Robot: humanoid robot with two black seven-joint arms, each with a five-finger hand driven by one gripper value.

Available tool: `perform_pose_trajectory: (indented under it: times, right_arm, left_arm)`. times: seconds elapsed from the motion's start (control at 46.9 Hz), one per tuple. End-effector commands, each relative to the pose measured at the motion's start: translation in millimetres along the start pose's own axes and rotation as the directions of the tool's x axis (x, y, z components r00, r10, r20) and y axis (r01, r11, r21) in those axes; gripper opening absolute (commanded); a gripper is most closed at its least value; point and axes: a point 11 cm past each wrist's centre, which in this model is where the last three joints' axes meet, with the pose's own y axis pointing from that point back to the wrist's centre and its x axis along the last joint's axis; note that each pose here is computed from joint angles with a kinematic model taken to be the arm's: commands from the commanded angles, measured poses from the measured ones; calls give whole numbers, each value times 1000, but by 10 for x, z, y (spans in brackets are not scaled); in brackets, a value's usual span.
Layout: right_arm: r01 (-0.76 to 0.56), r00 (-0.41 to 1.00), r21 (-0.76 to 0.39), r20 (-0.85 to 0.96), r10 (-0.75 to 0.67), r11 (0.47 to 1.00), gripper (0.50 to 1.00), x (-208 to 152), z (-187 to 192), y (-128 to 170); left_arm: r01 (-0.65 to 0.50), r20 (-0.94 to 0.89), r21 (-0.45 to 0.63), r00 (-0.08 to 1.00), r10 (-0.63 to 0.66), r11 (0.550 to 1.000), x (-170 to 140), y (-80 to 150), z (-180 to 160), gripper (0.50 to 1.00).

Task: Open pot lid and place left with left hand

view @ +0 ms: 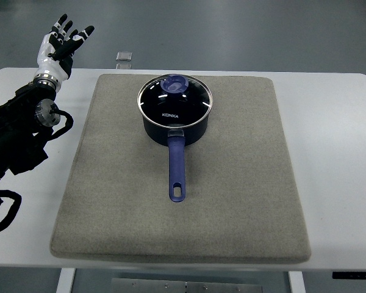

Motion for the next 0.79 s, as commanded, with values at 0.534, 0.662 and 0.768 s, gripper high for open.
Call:
perform_pose_trajectory:
  times: [0.534,0.662,0.768]
  right_arm:
    - [-1,1000,0,0,1,1000,917,5,0,0]
    - [0,1000,0,0,0,1000,917,-1,0,0]
    - [0,1000,0,0,0,1000,917,-1,0,0]
  left_arm:
    - [-9,15,-4,1000,9,1000,-23,-16,31,992]
    - [-7,16,-11,1000,7,1000,-34,-34,73,992]
    - [-5,14,-13,1000,5,1000,-48,-44,92,992]
